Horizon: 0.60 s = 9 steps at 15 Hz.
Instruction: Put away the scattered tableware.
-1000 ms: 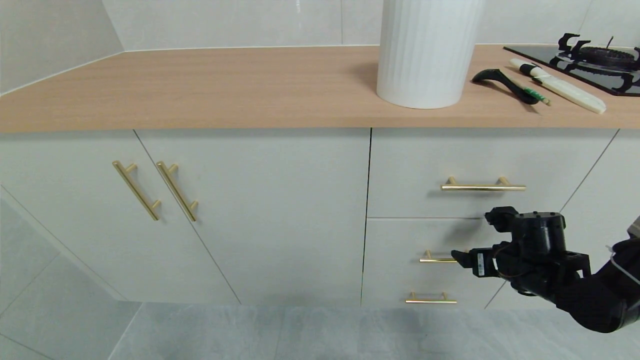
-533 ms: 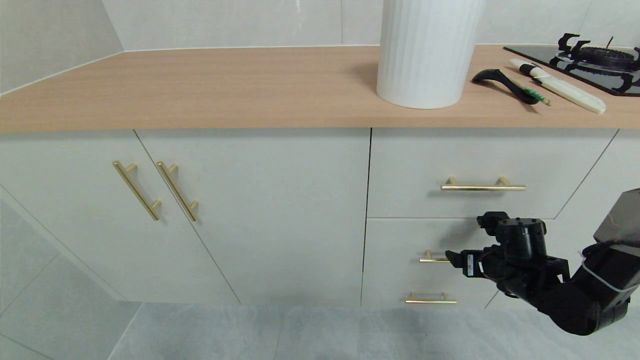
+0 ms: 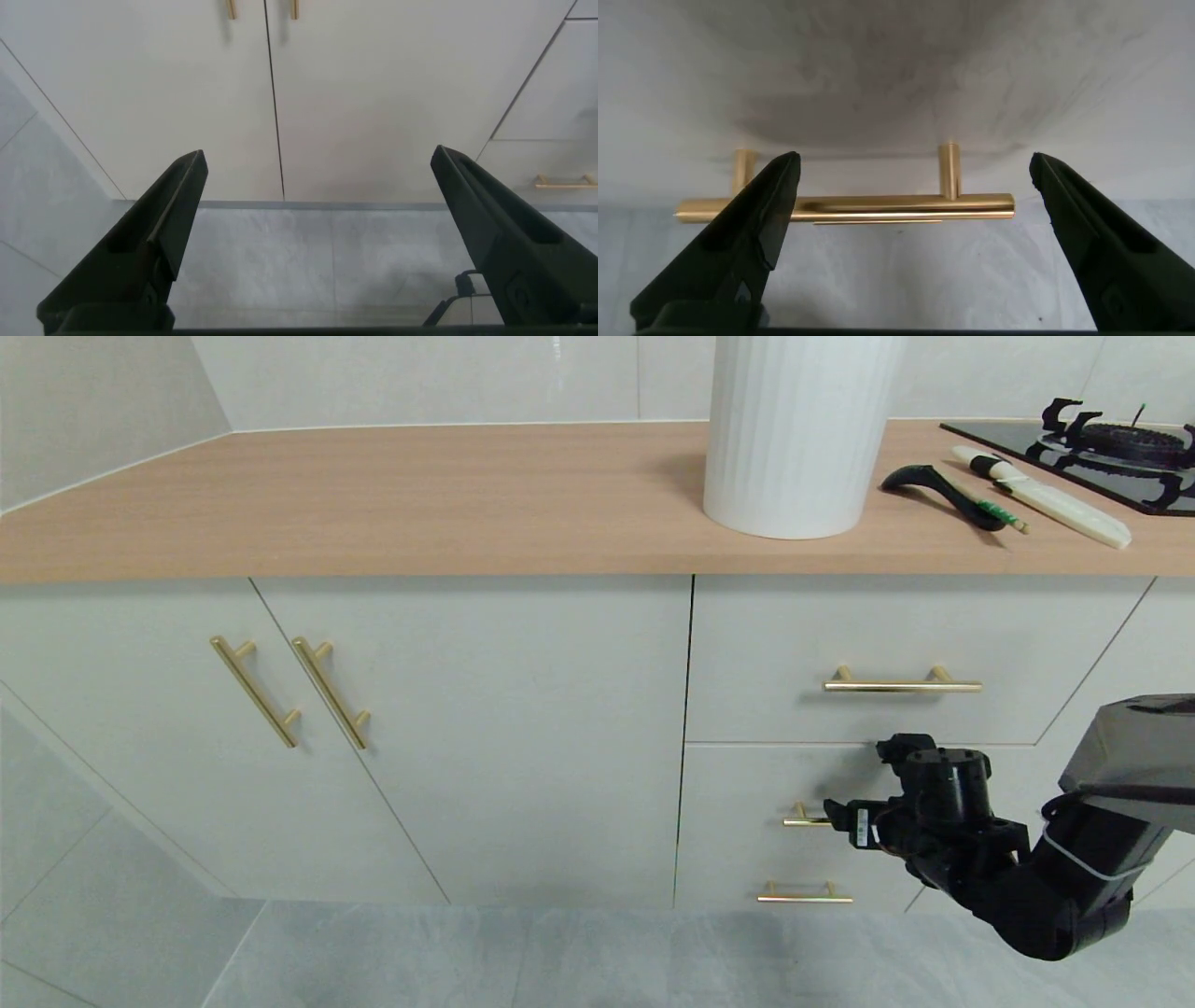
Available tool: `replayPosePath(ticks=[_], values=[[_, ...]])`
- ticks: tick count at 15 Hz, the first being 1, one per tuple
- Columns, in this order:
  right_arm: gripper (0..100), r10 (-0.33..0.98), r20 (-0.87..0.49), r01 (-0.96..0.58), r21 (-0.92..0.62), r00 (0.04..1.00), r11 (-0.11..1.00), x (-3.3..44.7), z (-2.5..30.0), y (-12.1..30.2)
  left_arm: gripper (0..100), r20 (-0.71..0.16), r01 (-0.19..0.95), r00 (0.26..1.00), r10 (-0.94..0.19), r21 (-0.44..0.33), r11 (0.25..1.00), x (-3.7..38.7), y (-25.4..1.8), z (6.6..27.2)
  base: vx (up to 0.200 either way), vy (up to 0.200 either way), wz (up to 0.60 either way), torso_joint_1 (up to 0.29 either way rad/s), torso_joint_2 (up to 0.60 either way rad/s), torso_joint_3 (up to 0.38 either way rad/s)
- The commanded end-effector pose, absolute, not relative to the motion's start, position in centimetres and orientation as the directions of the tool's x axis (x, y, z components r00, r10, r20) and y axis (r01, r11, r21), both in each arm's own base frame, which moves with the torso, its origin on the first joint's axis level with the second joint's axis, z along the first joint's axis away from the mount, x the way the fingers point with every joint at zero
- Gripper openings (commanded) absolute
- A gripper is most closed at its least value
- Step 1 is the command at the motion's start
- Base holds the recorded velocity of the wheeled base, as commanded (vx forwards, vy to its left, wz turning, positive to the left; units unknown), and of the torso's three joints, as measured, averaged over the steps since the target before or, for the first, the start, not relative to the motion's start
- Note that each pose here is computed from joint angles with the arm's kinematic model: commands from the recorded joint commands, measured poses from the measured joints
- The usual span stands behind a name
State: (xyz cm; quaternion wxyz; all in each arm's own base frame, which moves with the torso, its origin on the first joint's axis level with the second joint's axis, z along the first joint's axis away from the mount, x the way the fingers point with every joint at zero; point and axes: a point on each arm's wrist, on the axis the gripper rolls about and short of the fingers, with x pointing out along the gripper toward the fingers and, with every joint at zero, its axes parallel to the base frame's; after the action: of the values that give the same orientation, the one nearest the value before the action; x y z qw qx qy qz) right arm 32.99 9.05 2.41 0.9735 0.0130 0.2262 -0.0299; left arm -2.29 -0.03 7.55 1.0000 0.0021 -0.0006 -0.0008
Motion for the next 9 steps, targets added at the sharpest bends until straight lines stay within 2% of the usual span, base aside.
replayPosePath(ticks=[1,9], values=[[100,-0.058,-0.449,0.068,0.005,0.891,0.998,33.21,1.83,9.18,100,0.0,0.002,1.0,-0.002,0.003,1.0,-2.28,-0.03,7.55,0.0,0.0,0.0,0.0,0.0,0.0],[100,-0.062,-0.474,0.065,-0.01,0.879,0.998,33.06,1.26,9.13,100,0.0,0.002,1.0,-0.002,0.005,1.0,-2.28,-0.03,7.55,0.0,0.0,0.0,0.0,0.0,0.0]])
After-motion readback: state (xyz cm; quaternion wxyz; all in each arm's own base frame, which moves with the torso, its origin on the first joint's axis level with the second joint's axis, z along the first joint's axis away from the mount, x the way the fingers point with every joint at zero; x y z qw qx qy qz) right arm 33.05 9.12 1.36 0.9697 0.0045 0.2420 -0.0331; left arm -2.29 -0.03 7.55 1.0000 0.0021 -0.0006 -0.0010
